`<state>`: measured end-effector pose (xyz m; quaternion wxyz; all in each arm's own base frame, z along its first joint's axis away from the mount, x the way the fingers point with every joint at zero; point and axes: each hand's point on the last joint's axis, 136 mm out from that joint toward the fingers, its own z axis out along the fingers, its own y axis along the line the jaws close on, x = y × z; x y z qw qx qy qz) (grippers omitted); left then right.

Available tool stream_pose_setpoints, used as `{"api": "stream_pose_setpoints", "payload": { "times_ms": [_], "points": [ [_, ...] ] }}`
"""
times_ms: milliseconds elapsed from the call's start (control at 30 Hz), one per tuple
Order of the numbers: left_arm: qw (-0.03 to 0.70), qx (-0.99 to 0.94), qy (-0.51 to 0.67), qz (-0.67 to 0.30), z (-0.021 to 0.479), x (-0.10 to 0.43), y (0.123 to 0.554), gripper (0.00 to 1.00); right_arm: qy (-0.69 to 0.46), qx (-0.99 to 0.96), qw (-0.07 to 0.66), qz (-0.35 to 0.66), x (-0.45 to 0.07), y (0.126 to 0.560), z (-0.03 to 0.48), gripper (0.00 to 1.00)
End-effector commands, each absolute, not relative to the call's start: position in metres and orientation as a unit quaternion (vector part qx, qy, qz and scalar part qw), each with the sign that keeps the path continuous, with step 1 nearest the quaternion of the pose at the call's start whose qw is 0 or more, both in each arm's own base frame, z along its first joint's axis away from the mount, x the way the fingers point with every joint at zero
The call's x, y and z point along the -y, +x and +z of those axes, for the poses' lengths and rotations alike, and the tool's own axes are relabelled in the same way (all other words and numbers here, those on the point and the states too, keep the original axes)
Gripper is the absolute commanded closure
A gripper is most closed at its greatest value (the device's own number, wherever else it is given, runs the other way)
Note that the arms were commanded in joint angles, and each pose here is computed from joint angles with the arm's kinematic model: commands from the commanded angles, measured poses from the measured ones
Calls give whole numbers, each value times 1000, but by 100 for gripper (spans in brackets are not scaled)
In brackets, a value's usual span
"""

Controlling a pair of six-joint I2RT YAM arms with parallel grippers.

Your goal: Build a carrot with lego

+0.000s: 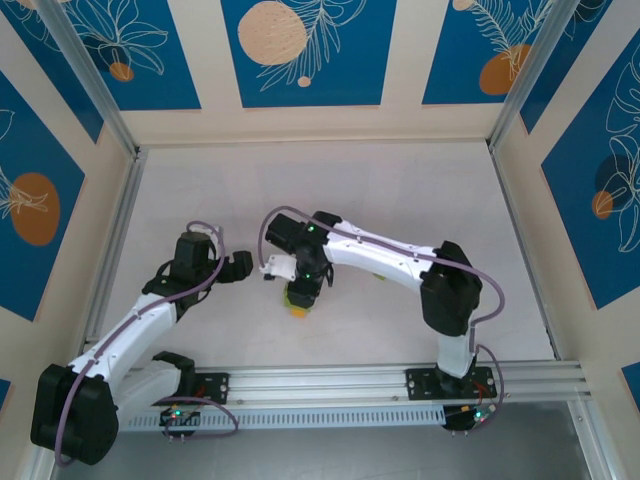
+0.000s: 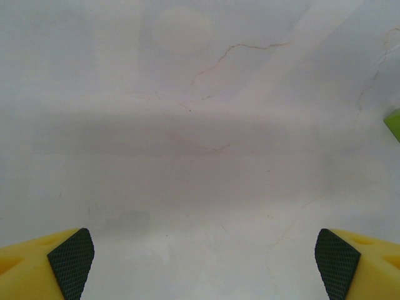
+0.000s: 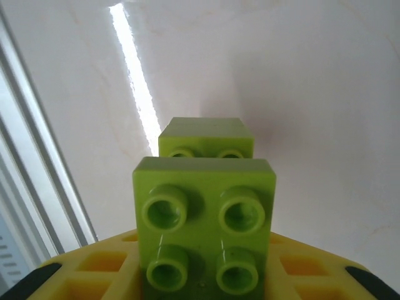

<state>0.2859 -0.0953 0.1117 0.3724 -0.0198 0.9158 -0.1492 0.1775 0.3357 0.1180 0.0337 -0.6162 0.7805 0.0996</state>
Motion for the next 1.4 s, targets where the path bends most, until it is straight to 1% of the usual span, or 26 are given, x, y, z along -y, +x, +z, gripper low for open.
{"api": "stream_pose_setpoints", "payload": {
  "times_ms": [0, 167, 767, 933, 1067, 1167, 1267, 1367],
  "points": [
    [382, -910, -10, -161, 114, 97, 287, 6, -650, -748, 75, 111, -342, 167, 130, 62],
    [383, -909, -6, -164, 115, 98, 287, 6, -670, -734, 59, 91, -339, 154, 115, 61],
    [386, -908, -5, -164, 116, 98, 286, 6, -684, -727, 29, 46, -333, 151, 85, 60],
    [386, -908, -5, -164, 116, 98, 286, 6, -685, -727, 24, 42, -332, 151, 83, 54],
    [387, -908, -4, -164, 117, 98, 286, 6, -685, -727, 28, 42, -332, 151, 84, 46],
    [387, -908, -4, -162, 116, 97, 286, 5, -684, -727, 41, 46, -334, 153, 91, 39],
    [393, -905, -3, -163, 119, 97, 286, 4, -683, -724, 78, 60, -340, 156, 111, 35],
    [406, -898, 1, -169, 125, 98, 285, 3, -675, -723, 128, 68, -343, 161, 144, 33]
  ]
}}
